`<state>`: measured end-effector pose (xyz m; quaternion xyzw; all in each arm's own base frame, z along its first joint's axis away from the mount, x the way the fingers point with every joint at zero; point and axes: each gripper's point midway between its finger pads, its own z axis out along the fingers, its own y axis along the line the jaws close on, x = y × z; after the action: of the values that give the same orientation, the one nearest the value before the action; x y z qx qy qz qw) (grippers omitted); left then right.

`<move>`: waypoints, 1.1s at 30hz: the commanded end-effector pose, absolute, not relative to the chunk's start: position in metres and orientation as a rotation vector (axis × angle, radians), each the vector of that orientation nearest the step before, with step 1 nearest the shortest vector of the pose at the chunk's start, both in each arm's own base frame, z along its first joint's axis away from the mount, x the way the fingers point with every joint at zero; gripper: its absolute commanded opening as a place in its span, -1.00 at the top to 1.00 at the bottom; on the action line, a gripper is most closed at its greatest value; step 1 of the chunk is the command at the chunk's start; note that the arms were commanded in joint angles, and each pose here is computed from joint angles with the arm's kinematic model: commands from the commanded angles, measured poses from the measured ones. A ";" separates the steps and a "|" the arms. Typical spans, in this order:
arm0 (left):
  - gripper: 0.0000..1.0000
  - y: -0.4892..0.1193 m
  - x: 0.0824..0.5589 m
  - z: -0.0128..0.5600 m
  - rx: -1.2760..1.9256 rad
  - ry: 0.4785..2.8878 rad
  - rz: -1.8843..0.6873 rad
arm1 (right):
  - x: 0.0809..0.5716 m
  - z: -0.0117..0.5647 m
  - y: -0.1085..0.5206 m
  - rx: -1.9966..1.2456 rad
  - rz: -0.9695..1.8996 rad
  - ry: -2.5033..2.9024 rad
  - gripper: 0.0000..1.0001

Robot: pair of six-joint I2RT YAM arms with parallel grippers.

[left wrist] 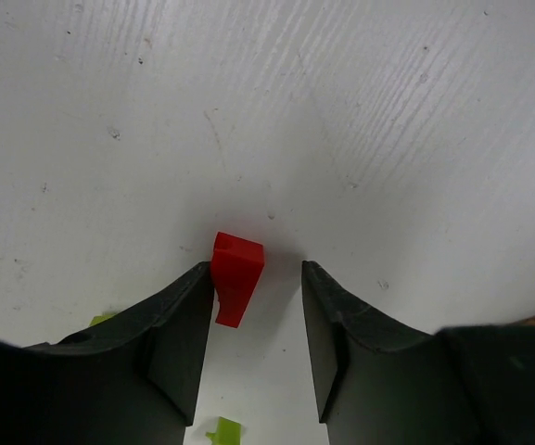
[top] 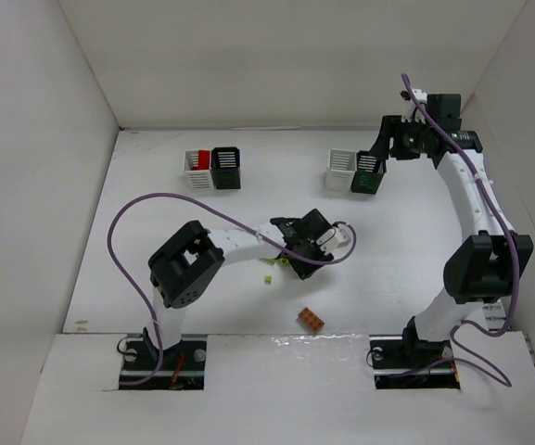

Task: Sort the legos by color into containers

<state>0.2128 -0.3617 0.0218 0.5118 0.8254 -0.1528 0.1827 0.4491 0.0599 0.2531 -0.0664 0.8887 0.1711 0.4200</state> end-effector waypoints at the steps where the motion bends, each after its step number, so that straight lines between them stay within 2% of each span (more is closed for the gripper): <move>1: 0.23 -0.345 0.204 -0.004 1.481 2.445 -0.375 | 0.455 0.276 0.062 -0.190 0.418 2.165 -0.37; 4: 0.39 -0.339 0.212 -0.008 1.454 2.469 -0.365 | 0.455 0.276 0.062 -0.200 0.412 2.164 -0.37; 5: 0.54 -0.339 0.212 -0.008 1.454 2.469 -0.365 | 0.455 0.276 0.062 -0.200 0.412 2.164 -0.37; 10: 0.67 -0.327 0.215 -0.015 1.450 2.482 -0.319 | 0.455 0.269 0.064 -0.202 0.428 2.180 -0.39; 13: 0.77 -0.332 0.221 0.000 1.426 2.438 -0.332 | 0.458 0.269 0.064 -0.202 0.428 2.180 -0.39; 20: 0.80 -0.369 0.275 0.107 1.250 2.204 -0.441 | 0.458 0.275 0.064 -0.204 0.426 2.169 -0.44; 23: 0.80 -0.363 0.318 0.162 1.114 2.141 -0.448 | 0.457 0.281 0.058 -0.191 0.409 2.164 -0.44; 27: 0.80 -0.316 0.382 0.214 0.901 2.110 -0.409 | 0.455 0.281 0.058 -0.200 0.404 2.162 -0.44; 31: 0.82 -0.223 0.451 0.249 0.629 2.110 -0.295 | 0.460 0.277 0.061 -0.208 0.426 2.172 -0.44; 33: 0.82 -0.187 0.470 0.251 0.529 2.132 -0.248 | 0.463 0.278 0.061 -0.209 0.426 2.169 -0.44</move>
<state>0.4564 -0.2398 0.2276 0.2638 0.8512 -0.1292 0.4351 0.4535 0.0597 0.2544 -0.0710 0.8905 0.1698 0.4161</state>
